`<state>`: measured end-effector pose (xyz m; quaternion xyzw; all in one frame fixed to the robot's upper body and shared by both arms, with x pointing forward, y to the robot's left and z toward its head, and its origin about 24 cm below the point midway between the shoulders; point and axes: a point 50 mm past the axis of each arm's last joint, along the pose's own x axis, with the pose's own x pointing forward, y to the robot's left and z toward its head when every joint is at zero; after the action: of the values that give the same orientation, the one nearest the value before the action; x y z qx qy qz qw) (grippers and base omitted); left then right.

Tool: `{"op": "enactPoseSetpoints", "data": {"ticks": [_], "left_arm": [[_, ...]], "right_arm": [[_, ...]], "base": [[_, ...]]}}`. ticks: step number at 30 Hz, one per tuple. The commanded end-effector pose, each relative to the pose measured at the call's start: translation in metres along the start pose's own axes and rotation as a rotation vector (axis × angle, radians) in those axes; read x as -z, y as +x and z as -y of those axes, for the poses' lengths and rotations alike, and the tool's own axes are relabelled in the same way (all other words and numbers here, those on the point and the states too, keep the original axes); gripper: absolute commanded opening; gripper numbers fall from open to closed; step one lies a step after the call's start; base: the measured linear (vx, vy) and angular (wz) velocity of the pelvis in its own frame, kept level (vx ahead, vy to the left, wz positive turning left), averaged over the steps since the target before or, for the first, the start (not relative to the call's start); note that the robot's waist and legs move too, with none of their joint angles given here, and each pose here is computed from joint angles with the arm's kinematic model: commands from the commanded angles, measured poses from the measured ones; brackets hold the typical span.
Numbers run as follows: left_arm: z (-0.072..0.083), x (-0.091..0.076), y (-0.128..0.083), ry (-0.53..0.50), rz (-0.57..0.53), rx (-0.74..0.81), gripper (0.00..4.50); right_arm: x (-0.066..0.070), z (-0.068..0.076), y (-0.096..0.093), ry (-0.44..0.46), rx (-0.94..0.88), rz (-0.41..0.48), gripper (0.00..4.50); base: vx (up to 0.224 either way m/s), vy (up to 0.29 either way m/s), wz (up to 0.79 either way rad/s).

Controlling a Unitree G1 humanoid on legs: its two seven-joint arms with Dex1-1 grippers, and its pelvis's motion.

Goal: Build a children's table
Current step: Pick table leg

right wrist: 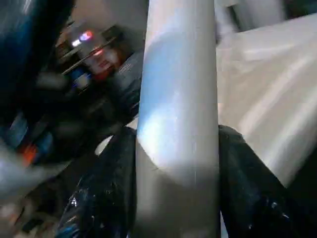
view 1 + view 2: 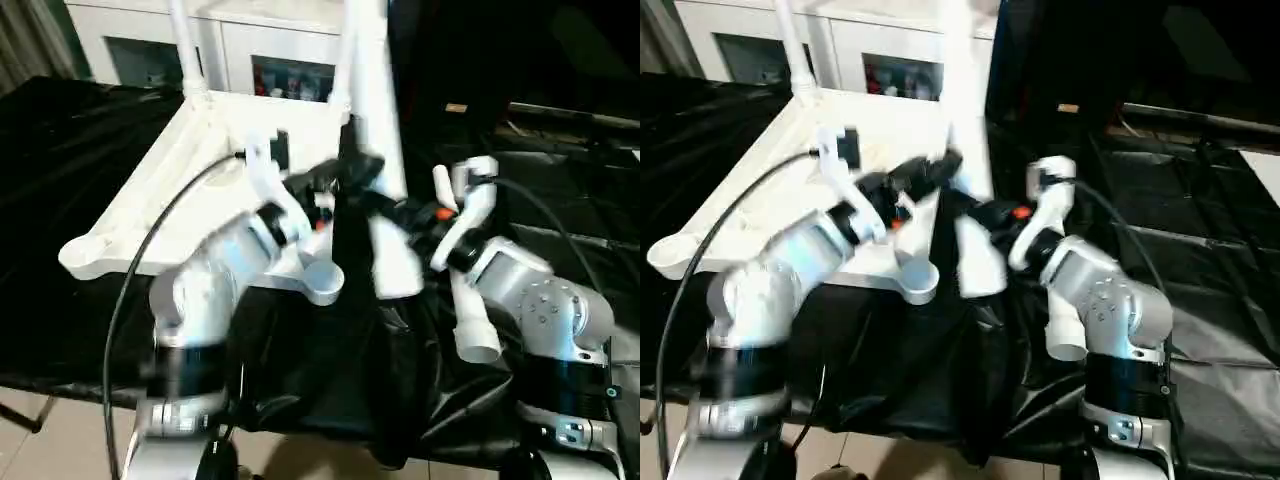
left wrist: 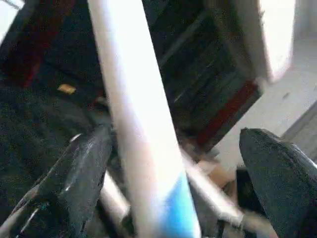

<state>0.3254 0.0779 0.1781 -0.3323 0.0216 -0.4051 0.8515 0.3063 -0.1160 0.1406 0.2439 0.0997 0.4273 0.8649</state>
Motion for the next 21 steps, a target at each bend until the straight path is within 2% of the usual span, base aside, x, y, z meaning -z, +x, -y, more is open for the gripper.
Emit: {"op": "enactPoseSetpoints", "data": {"ticks": [1, 6, 8, 9, 12, 14, 21], "left_arm": [[0.005, -0.004, 0.002, -0.044, 0.004, 0.035, 4.50], [0.009, -0.006, -0.001, -0.075, -0.014, 0.069, 4.50], [0.004, -0.002, -0.004, -0.060, -0.056, 0.015, 4.50], [0.001, -0.002, -0.004, -0.046, -0.066, -0.021, 4.22], [-0.005, -0.001, -0.003, -0.014, -0.081, -0.096, 4.16], [-0.005, -0.003, -0.002, -0.040, -0.064, -0.119, 3.95], [-0.010, -0.003, 0.001, -0.061, -0.037, -0.194, 3.35]], "right_arm": [[-0.004, -0.009, 0.000, -0.041, -0.048, 0.001, 1.82], [0.000, -0.014, 0.001, -0.064, -0.072, -0.015, 1.82], [0.004, -0.018, 0.002, -0.085, -0.097, -0.030, 1.82], [0.004, -0.018, 0.002, -0.098, -0.095, -0.029, 1.82], [0.002, -0.020, 0.007, -0.206, -0.049, -0.025, 1.82], [0.004, -0.024, 0.014, -0.323, -0.010, -0.037, 1.82], [0.003, -0.033, 0.033, -0.435, 0.063, 0.021, 1.81]], "base": [[0.000, 0.000, 0.00], [0.000, 0.000, 0.00], [0.000, 0.000, 0.00], [0.000, 0.000, 0.00], [0.000, 0.000, 0.00], [0.000, 0.000, 0.00], [0.000, 0.000, 0.00]]}}
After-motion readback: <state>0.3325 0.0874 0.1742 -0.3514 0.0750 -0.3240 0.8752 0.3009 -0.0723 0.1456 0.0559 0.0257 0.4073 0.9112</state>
